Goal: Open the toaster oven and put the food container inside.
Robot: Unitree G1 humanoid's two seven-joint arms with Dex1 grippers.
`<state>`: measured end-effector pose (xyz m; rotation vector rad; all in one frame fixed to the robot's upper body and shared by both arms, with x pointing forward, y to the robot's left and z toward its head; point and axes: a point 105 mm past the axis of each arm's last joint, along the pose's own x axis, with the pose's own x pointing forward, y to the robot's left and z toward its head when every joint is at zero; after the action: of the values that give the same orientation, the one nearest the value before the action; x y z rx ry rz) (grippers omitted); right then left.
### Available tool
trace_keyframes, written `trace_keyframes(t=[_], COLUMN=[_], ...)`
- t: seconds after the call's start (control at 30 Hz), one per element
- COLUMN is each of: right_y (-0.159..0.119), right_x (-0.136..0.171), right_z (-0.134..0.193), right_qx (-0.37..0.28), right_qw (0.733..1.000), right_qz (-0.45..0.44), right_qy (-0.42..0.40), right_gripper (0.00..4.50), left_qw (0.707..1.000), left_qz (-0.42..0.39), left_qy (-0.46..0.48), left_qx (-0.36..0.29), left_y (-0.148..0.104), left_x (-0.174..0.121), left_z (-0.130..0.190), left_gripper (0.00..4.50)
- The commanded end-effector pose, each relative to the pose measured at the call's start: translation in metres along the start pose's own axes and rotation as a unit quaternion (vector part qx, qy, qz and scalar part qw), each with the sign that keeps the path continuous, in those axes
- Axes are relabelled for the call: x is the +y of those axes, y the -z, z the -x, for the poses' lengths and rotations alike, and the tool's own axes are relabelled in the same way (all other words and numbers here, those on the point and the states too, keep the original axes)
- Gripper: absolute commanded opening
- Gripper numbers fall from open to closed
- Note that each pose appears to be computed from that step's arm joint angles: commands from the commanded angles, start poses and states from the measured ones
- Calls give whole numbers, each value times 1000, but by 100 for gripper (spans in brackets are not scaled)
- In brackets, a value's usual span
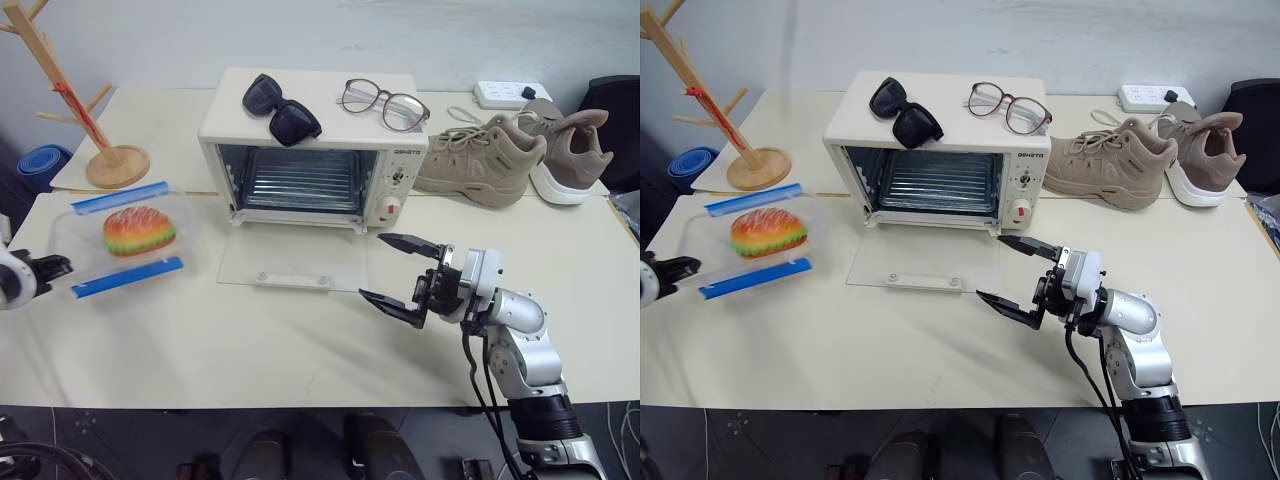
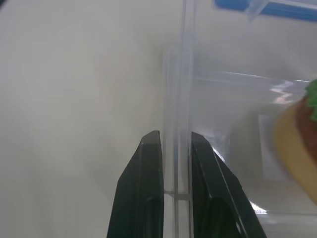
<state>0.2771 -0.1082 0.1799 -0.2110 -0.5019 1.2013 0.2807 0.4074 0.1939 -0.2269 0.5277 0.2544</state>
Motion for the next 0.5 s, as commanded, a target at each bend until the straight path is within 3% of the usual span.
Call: trace_keyframes(t=[0.03,0.23,0.5], right_y=[-6,1,-8], right_x=[-7,-14,-10], right_z=[11,43,42], right_qx=[9,59,65], right_qw=[1000,997,996], right_qz=[29,36,37], right_qy=[5,31,49], right_gripper=[450,450,450], left_qw=[997,979,959], left_qz=[-53,-131,-182], left_qy=[48,152,218], left_qx=[-30,-20,-4], left_y=[-24,-20,1], left_x=[-25,-101,-180], left_z=[26,34,12], left_gripper=[26,26,26])
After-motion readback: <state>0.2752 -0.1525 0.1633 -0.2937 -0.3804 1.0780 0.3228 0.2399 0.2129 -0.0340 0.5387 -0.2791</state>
